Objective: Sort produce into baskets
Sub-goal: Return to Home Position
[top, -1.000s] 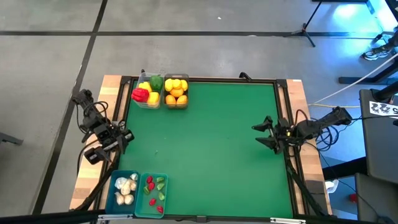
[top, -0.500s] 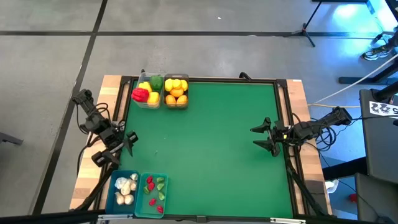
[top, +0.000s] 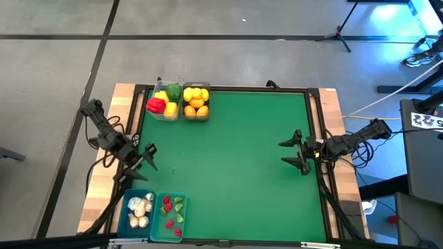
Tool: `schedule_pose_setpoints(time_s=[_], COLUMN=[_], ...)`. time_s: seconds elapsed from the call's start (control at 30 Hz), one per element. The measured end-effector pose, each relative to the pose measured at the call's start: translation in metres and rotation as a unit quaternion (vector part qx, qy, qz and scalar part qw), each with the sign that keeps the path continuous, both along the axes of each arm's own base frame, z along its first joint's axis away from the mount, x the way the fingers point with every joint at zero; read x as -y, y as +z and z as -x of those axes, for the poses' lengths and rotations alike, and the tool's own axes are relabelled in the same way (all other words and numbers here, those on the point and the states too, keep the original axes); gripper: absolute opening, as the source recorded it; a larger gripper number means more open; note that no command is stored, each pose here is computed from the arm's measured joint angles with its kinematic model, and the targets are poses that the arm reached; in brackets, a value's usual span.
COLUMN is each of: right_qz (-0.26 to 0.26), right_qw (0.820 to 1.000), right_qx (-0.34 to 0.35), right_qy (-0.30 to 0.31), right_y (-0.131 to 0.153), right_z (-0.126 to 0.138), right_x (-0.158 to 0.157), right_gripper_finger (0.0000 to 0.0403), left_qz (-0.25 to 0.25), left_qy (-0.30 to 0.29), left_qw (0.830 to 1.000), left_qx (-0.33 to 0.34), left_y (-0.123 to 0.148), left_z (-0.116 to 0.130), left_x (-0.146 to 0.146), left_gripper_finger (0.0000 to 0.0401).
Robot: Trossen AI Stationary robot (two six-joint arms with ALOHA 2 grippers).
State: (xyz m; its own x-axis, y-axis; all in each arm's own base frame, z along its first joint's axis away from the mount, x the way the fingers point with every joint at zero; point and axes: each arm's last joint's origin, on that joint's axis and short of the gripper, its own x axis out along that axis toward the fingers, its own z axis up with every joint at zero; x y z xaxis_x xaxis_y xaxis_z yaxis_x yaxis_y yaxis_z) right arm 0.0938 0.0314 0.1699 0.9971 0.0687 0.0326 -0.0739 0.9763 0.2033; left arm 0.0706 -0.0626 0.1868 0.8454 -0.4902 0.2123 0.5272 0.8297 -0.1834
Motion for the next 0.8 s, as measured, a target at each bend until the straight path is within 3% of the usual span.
schedule_pose_setpoints(time_s=[0.07,0.3,0.8], right_qz=[0.010,0.010,0.010], right_qw=[1.000,1.000,1.000], right_qx=[0.000,-0.003,-0.005], right_qy=[0.000,0.000,0.001], right_y=[0.000,-0.001,-0.001], right_z=[0.000,0.000,0.000], right_x=[0.000,0.000,0.000], right_gripper_finger=[0.0303,0.0303,0.0303], left_qz=[0.024,0.076,0.048], left_qy=[0.023,0.013,0.017], left_qw=[0.999,0.994,0.992], left_qx=[-0.021,-0.082,-0.117], left_y=[-0.001,-0.007,-0.015], left_z=[-0.001,-0.002,-0.003], left_x=[-0.001,-0.001,0.000], left_gripper_finger=[0.0227,0.0227,0.0227])
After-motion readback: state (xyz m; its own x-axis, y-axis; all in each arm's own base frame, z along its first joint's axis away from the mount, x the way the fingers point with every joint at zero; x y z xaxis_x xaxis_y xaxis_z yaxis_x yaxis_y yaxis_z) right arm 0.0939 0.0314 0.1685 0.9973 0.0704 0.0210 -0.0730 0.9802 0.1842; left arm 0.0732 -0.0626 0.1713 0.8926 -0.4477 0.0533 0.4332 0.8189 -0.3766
